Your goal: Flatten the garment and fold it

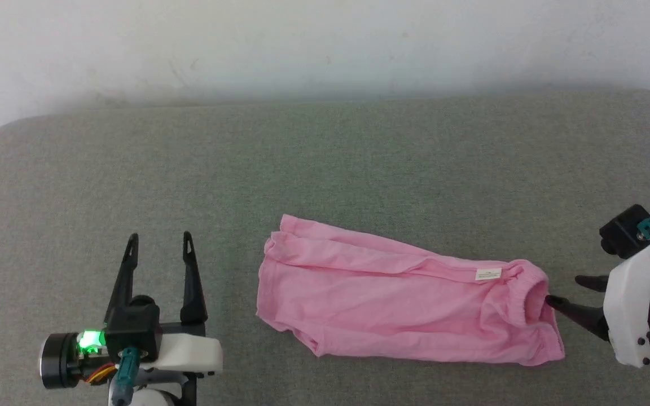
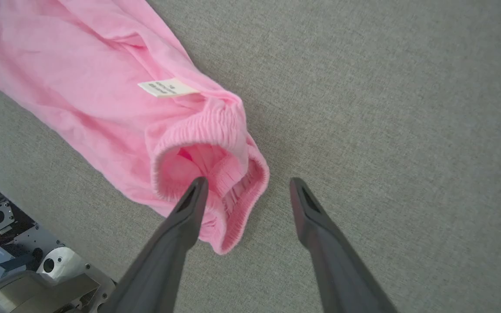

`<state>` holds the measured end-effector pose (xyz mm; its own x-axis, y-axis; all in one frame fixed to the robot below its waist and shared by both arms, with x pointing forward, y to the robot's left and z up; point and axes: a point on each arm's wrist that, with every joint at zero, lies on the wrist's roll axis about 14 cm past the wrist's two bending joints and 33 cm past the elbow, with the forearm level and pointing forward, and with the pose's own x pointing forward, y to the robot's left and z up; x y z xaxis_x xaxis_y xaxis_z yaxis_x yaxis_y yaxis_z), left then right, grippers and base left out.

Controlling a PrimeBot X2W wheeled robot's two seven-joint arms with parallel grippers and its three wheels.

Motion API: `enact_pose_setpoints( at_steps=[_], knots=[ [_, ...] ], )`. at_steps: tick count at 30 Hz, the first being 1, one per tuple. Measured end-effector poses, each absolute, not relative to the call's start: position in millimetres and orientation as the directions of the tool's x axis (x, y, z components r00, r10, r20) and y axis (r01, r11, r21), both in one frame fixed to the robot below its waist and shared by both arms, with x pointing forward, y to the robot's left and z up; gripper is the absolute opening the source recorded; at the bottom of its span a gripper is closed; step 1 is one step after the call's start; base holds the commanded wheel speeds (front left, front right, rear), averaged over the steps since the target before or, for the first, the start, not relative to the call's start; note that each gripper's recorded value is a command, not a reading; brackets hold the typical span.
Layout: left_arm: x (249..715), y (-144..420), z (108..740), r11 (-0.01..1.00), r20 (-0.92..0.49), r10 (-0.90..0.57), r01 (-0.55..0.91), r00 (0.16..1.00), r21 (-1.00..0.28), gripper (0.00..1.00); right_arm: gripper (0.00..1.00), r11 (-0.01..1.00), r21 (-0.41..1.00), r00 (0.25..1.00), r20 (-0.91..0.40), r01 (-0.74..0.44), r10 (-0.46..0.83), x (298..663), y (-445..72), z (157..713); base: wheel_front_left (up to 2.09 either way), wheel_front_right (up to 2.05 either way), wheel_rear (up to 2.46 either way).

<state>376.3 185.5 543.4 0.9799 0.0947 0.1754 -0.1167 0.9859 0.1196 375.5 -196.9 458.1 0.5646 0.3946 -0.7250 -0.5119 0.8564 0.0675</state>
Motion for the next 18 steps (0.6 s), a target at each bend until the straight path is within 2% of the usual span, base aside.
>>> enact_pose_setpoints(
  at_steps=[5,10,16,17,18],
  knots=[
    [376.9,189.6,547.5,0.983,0.202,0.121,-0.146,0.972,0.112,1.0,1.0,0.893,0.126,0.519,-0.775,-0.433,0.361,379.3,-198.1,419.3,0.0,0.0,0.0],
    [378.6,192.1,541.2,0.982,0.191,0.132,-0.156,0.973,0.111,1.0,1.0,0.896,0.19,0.422,-0.83,-0.401,0.365,366.2,-183.5,377.5,0.0,0.0,0.0],
    [379.6,202.3,530.2,0.977,0.161,0.162,-0.182,0.974,0.115,1.0,1.0,0.895,0.206,0.401,-0.838,-0.396,0.37,368.2,-177.7,366.4,0.0,0.0,0.0],
    [379.2,203.4,529.0,0.976,0.158,0.164,-0.183,0.974,0.117,1.0,0.38,0.895,0.206,0.408,-0.834,-0.395,0.372,369.4,-177.1,366.8,0.0,0.0,0.0],
    [378.2,203.6,526.8,0.976,0.152,0.163,-0.182,0.975,0.121,1.0,0.0,0.896,0.208,0.416,-0.828,-0.393,0.375,370.4,-176.7,367.5,0.0,0.0,0.0]
  ],
)
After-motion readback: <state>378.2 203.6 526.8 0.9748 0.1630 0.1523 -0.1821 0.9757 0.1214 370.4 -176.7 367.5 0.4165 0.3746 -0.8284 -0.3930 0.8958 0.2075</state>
